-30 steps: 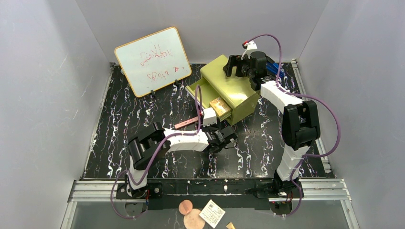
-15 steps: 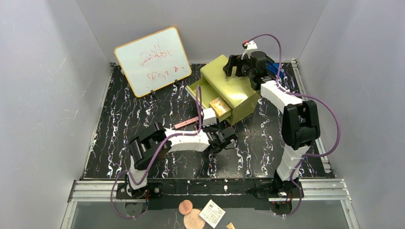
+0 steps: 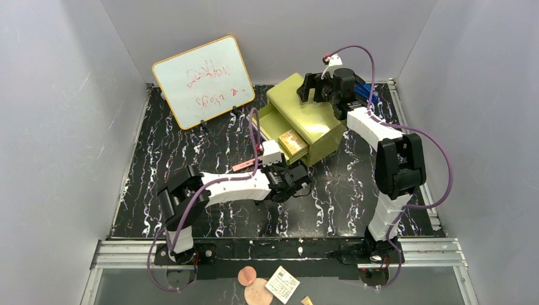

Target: Organize the makeup

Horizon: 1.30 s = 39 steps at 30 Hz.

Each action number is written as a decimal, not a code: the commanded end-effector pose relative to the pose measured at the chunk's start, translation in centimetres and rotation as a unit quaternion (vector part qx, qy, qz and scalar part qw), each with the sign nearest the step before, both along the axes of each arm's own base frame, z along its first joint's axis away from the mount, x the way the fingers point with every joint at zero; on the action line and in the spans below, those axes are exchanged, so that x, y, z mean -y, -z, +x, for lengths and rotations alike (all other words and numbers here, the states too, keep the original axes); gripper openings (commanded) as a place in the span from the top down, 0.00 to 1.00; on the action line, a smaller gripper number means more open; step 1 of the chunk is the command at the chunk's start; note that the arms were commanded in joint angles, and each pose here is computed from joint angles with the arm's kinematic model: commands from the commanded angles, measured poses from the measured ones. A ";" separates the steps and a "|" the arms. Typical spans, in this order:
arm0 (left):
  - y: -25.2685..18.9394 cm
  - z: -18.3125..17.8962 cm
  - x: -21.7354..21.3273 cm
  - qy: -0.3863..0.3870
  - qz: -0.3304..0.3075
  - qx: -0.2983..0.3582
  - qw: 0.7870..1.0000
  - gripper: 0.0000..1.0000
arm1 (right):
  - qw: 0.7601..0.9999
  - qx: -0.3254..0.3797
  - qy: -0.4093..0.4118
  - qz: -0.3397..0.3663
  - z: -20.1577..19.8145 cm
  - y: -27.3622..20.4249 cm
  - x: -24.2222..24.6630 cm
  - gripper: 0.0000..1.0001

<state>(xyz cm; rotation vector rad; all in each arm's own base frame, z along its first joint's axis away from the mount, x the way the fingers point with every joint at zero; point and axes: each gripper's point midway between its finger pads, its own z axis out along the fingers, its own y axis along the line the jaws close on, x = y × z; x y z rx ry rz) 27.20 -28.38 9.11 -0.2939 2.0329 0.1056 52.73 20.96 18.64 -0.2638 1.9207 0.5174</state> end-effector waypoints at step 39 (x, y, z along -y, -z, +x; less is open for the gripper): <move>-19.6 9.0 -3.9 -0.065 -0.074 0.124 0.987 1.00 | 0.946 -0.299 -0.013 -0.122 -9.9 18.1 3.4 0.01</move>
